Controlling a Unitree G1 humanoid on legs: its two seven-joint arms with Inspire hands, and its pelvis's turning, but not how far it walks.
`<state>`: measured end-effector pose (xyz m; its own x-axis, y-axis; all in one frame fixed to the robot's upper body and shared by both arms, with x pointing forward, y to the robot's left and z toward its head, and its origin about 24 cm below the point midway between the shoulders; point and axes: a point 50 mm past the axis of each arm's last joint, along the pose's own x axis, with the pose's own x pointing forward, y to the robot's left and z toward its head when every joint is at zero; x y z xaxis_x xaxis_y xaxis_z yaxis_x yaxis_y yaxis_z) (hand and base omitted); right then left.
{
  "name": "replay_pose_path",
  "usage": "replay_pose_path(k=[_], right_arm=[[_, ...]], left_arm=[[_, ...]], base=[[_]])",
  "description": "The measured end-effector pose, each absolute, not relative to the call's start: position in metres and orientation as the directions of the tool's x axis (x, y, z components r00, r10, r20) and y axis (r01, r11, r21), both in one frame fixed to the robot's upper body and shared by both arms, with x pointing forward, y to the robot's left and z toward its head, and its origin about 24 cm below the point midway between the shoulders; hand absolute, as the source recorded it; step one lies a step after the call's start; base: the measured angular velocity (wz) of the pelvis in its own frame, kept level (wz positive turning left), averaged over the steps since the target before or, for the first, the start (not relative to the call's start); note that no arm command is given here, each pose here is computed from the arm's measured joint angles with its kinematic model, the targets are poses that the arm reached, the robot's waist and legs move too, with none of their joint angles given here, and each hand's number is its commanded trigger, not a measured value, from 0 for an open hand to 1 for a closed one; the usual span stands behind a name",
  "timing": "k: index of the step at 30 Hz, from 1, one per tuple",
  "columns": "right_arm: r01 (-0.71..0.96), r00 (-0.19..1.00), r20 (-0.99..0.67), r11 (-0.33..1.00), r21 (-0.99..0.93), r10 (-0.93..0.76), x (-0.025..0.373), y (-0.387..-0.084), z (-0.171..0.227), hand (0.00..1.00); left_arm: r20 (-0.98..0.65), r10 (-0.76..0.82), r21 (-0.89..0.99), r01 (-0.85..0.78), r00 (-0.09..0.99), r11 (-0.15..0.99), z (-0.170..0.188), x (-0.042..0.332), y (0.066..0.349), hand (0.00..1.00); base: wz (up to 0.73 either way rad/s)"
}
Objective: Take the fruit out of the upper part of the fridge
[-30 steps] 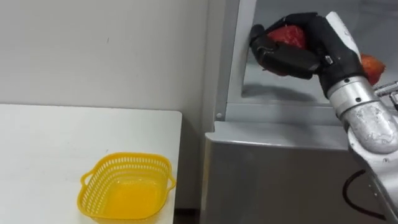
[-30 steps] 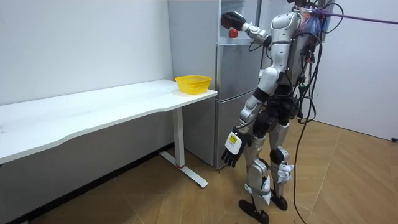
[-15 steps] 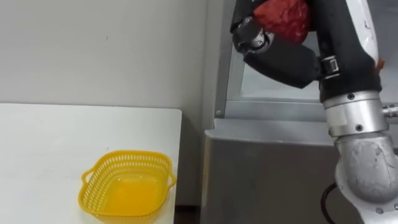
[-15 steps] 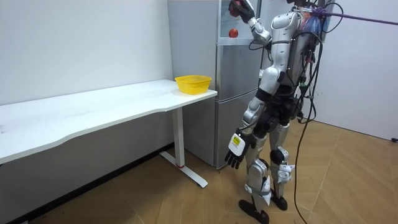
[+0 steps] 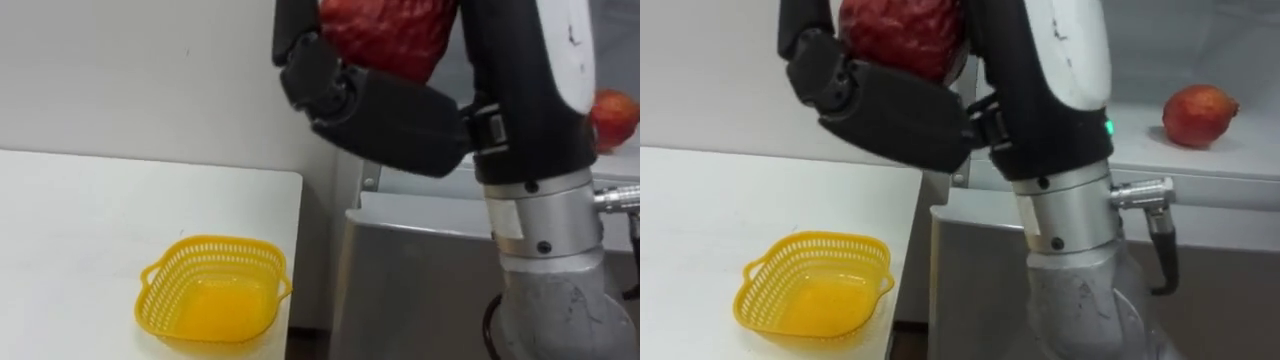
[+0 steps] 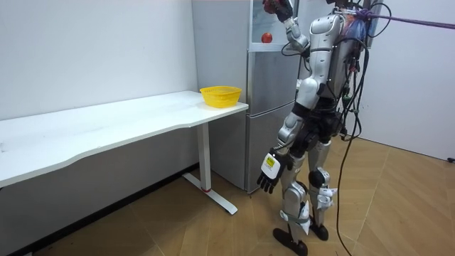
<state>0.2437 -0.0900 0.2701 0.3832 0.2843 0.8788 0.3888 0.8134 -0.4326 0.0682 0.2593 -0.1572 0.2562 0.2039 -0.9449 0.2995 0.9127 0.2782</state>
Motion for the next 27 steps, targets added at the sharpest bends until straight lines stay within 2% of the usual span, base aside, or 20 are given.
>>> replay_pose_path(k=[5,8,14,22,27], right_arm=[[0.359,0.389,0.848,0.789,-0.499,0.36,0.243,-0.073,0.259,1.0],[0.31,0.447,0.791,0.757,-0.575,0.417,0.254,-0.063,0.241,1.0],[0.313,0.522,0.726,0.691,-0.652,0.448,0.268,-0.062,0.227,1.0],[0.288,0.673,0.567,0.538,-0.793,0.475,0.298,-0.064,0.185,1.0],[0.272,0.715,0.521,0.501,-0.822,0.466,0.304,-0.068,0.176,1.0]], left_arm=[[-0.946,0.193,0.275,0.331,0.26,0.903,-0.156,0.077,0.261,0.0],[-0.945,0.193,0.281,0.352,0.265,0.893,-0.155,0.079,0.261,0.0],[-0.954,0.197,0.271,0.37,0.227,0.889,-0.157,0.07,0.261,0.0],[-0.955,0.201,0.275,0.392,0.218,0.878,-0.157,0.067,0.262,0.0],[-0.961,0.189,0.258,0.403,0.203,0.878,-0.158,0.064,0.262,0.0]], base=[[0.19],[0.16],[0.13],[0.1],[0.15]])
